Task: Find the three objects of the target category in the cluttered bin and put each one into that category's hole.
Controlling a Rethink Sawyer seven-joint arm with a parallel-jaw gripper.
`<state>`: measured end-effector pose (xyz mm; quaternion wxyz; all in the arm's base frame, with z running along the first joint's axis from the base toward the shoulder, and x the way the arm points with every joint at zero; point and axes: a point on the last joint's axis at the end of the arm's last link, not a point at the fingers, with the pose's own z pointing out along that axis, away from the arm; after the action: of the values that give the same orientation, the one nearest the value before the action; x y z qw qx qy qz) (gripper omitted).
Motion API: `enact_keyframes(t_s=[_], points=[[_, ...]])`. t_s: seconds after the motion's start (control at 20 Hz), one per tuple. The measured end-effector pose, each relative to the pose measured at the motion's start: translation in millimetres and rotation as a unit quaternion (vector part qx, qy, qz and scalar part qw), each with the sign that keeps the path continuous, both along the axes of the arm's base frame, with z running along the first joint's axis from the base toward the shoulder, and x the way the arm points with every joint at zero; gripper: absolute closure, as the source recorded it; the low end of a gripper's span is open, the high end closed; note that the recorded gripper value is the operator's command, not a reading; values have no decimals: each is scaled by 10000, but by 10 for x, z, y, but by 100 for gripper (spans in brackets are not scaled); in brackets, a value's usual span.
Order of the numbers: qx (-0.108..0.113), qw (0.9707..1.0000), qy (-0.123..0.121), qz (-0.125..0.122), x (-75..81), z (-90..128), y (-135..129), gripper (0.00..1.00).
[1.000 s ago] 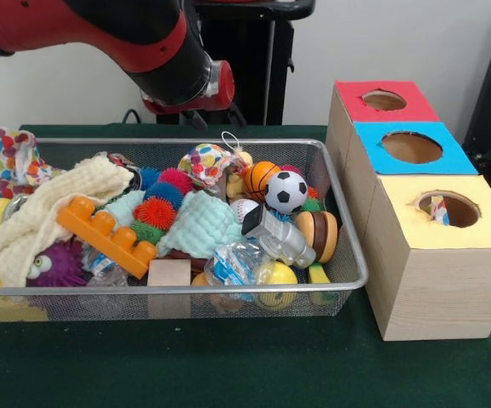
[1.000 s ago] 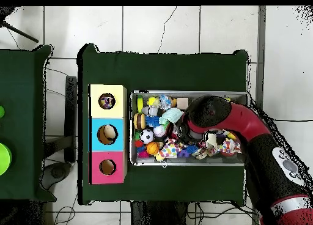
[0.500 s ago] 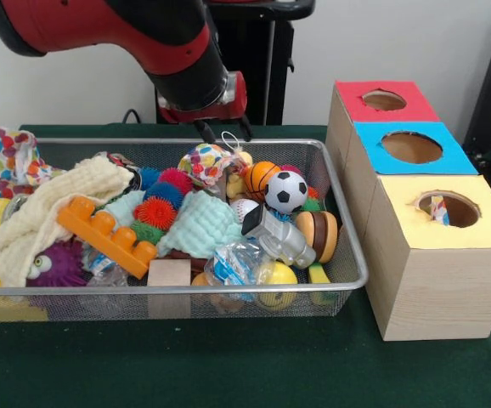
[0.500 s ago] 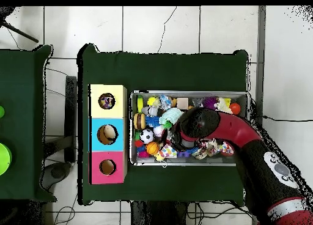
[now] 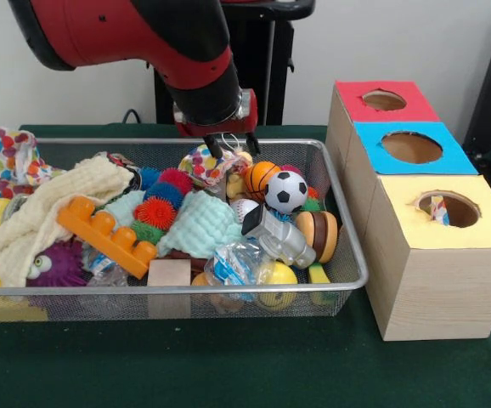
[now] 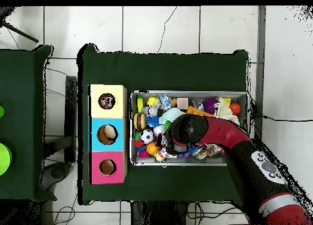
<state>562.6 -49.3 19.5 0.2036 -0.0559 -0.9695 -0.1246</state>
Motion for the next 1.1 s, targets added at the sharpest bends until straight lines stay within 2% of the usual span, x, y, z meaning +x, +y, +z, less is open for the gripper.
enact_keyframes(t_s=[0.35, 0.7, 1.1], points=[[-205, 9995, -21, 257, -57, -26, 68, 0], [-337, 9989, -14, 320, -107, -31, -14, 0], [-346, 9990, 34, 297, -189, -47, -106, 0]])
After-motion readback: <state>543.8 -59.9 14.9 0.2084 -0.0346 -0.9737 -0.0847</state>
